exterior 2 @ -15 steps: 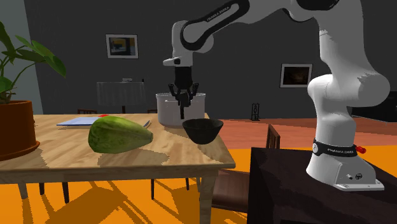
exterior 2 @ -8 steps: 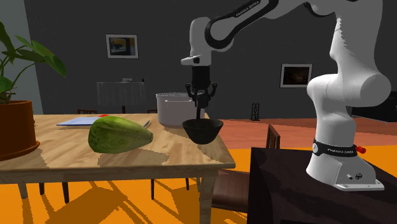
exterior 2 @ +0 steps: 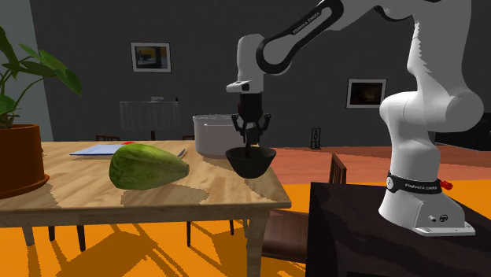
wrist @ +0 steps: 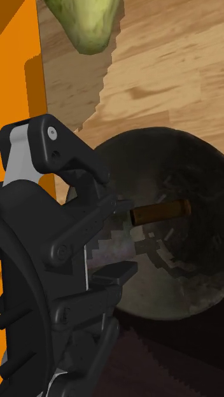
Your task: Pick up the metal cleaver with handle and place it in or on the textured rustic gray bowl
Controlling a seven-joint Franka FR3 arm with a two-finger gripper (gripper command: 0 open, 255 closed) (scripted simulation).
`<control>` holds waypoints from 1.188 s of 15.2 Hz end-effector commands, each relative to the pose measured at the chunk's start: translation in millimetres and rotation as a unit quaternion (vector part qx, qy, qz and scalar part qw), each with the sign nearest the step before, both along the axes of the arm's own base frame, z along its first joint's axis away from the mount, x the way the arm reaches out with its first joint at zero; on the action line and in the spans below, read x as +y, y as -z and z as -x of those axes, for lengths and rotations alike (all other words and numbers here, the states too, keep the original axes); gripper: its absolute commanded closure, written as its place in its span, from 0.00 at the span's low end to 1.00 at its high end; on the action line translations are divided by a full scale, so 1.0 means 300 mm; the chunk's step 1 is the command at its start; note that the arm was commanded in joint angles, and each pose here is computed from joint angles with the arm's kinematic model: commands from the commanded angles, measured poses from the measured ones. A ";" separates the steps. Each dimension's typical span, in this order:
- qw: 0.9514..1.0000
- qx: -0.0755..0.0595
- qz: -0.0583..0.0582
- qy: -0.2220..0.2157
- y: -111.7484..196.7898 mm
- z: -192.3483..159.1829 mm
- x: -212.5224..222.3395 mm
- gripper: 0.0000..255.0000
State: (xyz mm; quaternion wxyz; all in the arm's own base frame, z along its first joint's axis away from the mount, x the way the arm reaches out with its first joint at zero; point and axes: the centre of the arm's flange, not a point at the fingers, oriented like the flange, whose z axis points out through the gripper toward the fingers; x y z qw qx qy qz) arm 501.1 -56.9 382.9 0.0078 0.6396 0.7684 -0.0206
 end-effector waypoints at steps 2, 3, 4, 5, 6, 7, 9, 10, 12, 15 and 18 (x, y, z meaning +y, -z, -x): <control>1.000 0.000 0.000 0.000 0.055 0.006 0.001 1.00; 1.000 0.000 0.000 0.000 0.072 0.006 0.001 1.00; 1.000 0.000 0.000 0.000 0.090 0.006 0.001 1.00; 1.000 0.000 0.000 0.000 0.108 0.006 0.001 1.00; 1.000 0.000 0.000 0.000 0.121 0.006 0.001 1.00; 1.000 0.000 0.000 0.000 0.121 0.006 0.001 1.00; 1.000 0.000 0.000 0.000 0.121 0.006 0.001 1.00; 1.000 0.000 0.000 0.000 0.121 0.006 0.001 1.00; 1.000 0.000 0.000 0.000 0.121 0.006 0.001 1.00; 1.000 0.000 0.000 0.000 0.121 0.006 0.001 0.00; 1.000 0.000 0.000 0.000 0.121 0.006 0.001 0.00</control>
